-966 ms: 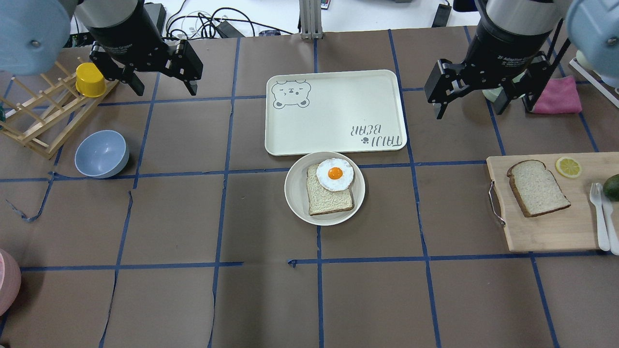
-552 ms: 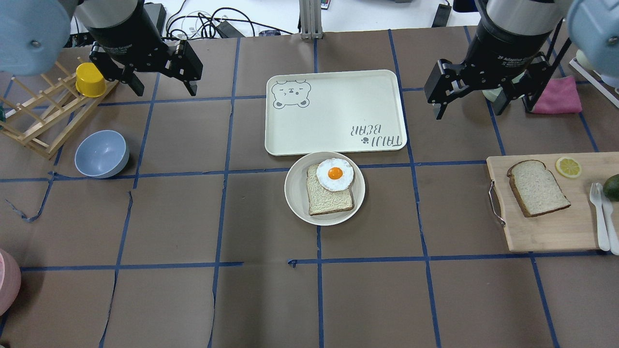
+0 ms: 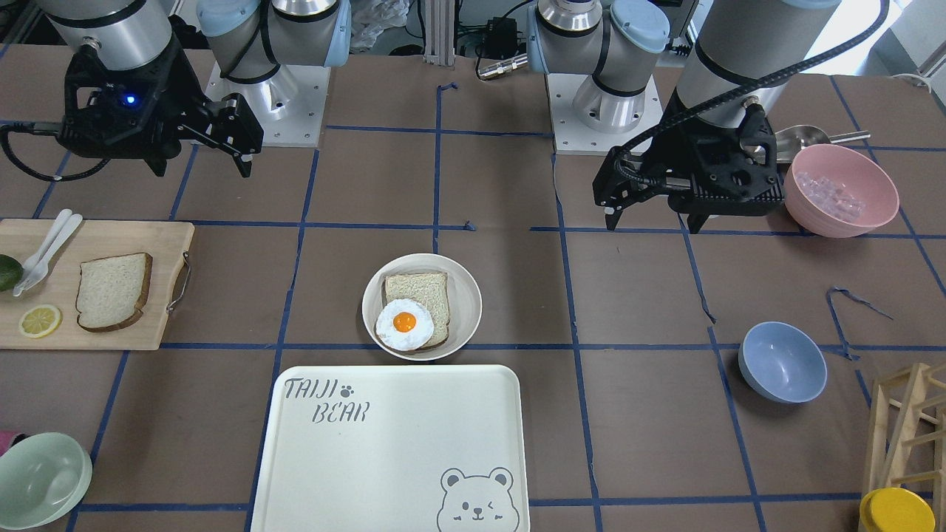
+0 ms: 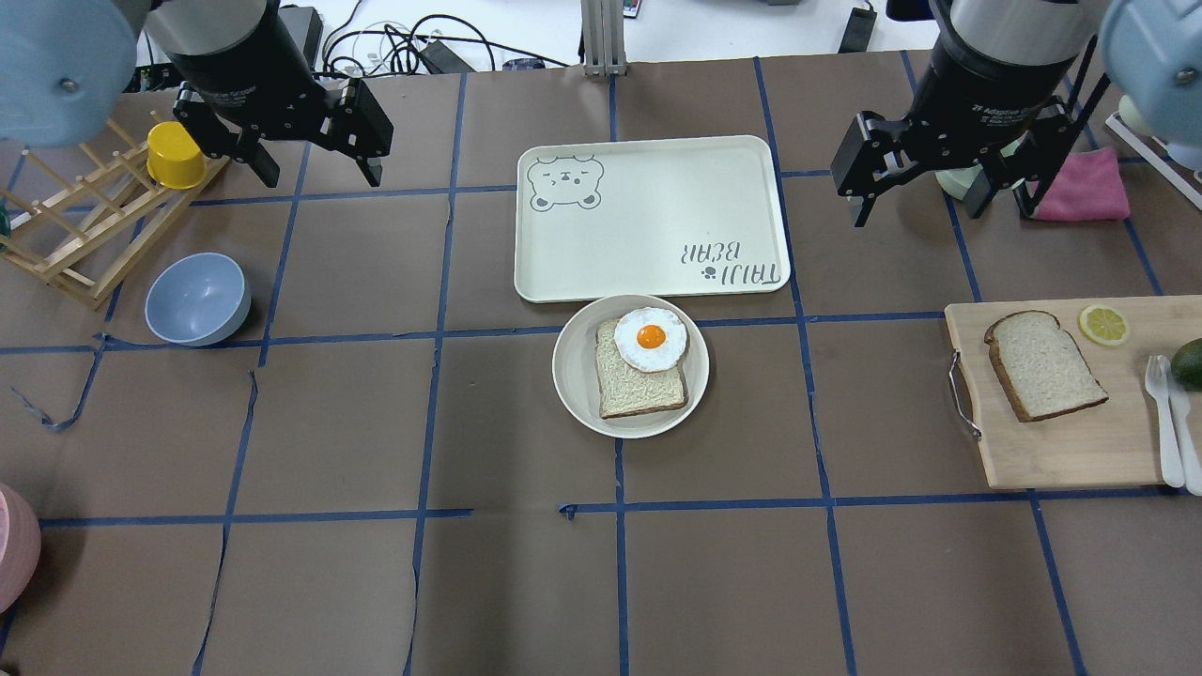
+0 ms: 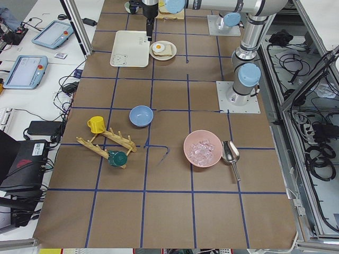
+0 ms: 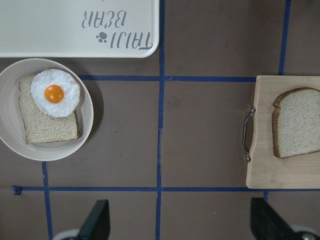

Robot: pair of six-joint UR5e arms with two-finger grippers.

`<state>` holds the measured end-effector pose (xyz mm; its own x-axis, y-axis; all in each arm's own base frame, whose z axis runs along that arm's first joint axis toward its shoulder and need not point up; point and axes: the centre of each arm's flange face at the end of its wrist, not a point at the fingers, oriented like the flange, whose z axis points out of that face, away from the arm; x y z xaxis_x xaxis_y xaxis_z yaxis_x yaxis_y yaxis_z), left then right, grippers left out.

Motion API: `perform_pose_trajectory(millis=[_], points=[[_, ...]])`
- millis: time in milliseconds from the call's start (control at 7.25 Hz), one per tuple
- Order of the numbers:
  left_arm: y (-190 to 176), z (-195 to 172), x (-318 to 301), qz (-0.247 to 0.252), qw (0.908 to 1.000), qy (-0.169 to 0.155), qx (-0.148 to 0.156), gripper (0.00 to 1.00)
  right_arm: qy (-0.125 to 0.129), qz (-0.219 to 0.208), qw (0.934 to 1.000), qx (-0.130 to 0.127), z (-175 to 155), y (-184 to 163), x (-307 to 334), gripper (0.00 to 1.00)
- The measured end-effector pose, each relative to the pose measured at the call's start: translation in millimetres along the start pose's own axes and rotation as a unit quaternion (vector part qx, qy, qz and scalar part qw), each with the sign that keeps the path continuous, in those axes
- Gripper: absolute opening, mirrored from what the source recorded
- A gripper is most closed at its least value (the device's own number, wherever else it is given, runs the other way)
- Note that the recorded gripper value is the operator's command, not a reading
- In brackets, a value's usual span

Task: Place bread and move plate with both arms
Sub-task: 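Move the right gripper down over the bread slice on the wooden board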

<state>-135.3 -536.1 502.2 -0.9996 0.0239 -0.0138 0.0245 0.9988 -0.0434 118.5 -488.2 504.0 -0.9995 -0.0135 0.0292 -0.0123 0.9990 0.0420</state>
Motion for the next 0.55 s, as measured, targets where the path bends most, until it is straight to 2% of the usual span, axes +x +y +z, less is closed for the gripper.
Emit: perform_pose_trajectory(millis=[276, 552], points=[[0, 0, 0, 0.0, 1.0, 0.0, 0.001, 1.0, 0.006, 0.044, 0.9989, -0.013, 18, -12, 44, 1.0], [0, 0, 0, 0.001, 1.0, 0.0, 0.001, 1.0, 0.001, 0.079, 0.9948, -0.064, 78, -19, 80, 1.0]])
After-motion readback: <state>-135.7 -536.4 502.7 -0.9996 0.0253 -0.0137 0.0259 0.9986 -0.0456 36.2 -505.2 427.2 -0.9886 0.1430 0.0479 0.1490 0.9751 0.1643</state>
